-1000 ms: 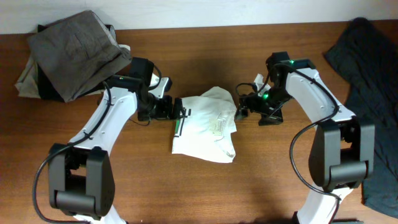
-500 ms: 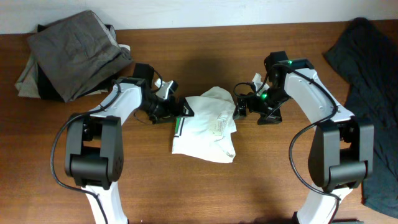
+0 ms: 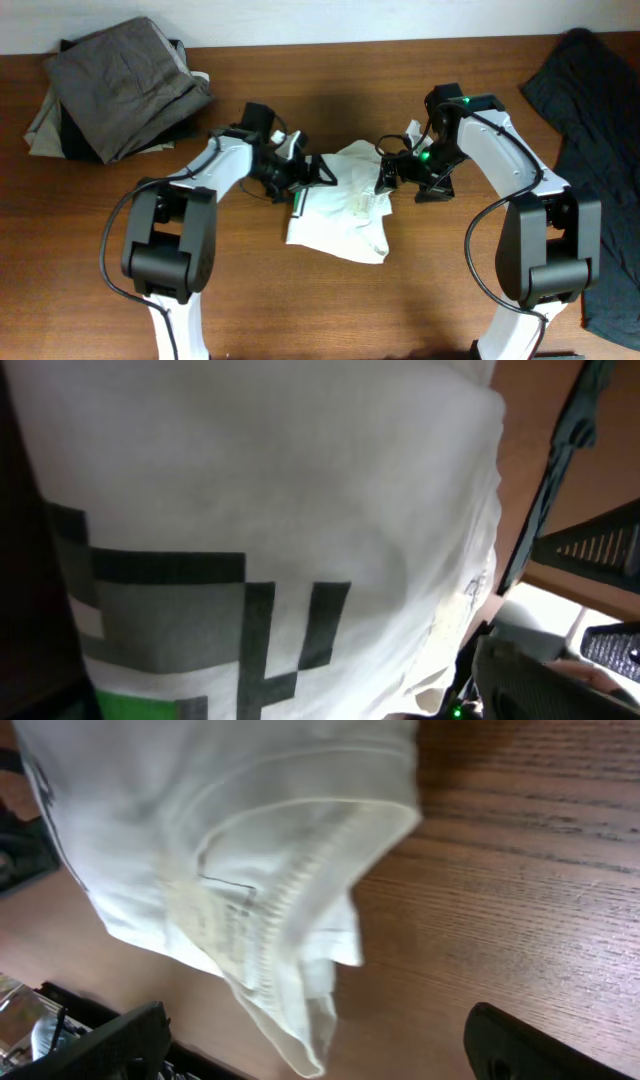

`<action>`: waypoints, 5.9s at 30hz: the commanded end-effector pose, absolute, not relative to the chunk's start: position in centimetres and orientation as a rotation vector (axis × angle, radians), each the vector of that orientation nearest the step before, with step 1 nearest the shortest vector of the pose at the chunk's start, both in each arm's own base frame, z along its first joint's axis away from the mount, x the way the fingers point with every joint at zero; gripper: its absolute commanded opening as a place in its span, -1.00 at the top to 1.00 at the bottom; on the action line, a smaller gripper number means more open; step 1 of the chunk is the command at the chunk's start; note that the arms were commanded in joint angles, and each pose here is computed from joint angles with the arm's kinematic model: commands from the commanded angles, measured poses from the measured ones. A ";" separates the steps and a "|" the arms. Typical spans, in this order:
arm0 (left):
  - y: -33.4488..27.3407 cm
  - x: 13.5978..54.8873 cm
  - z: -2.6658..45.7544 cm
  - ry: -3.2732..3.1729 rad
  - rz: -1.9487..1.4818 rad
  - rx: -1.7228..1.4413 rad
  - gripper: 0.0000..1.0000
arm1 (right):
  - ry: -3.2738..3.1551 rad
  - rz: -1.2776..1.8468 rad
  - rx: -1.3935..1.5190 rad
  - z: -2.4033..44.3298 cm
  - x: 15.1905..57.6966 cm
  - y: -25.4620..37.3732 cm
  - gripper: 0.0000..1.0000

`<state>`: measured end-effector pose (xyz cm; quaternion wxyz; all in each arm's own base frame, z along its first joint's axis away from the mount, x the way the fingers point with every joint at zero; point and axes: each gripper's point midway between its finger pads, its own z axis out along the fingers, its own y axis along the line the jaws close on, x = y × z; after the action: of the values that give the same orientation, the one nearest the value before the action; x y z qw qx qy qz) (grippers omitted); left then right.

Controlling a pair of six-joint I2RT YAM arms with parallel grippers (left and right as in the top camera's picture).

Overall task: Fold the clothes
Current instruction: 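Grasp the folded white T-shirt's left and right edges with both grippers, then lift the shirt with the left gripper and carry it to the grey stack, then lower the shirt onto the grey clothes stack and open the left gripper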

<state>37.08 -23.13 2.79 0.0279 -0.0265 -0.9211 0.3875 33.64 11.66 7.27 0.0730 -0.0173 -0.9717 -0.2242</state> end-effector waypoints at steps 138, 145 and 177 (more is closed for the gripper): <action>18.2 56.9 18.3 -3.724 0.236 1.025 0.23 | -2.840 -0.680 -0.139 9.5 31.5 9.7 -0.81; 13.0 59.6 9.2 -3.632 0.341 0.831 0.97 | -2.839 -0.680 -0.140 9.5 31.5 9.7 -0.82; 22.5 61.8 7.7 -3.775 -0.199 0.948 -0.36 | -2.815 -0.660 -0.159 9.5 30.9 9.5 -0.81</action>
<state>62.36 22.22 5.86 -0.3731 0.2438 -0.8944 -0.0369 30.59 9.24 8.19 0.1424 -0.0607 -0.9624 -0.2232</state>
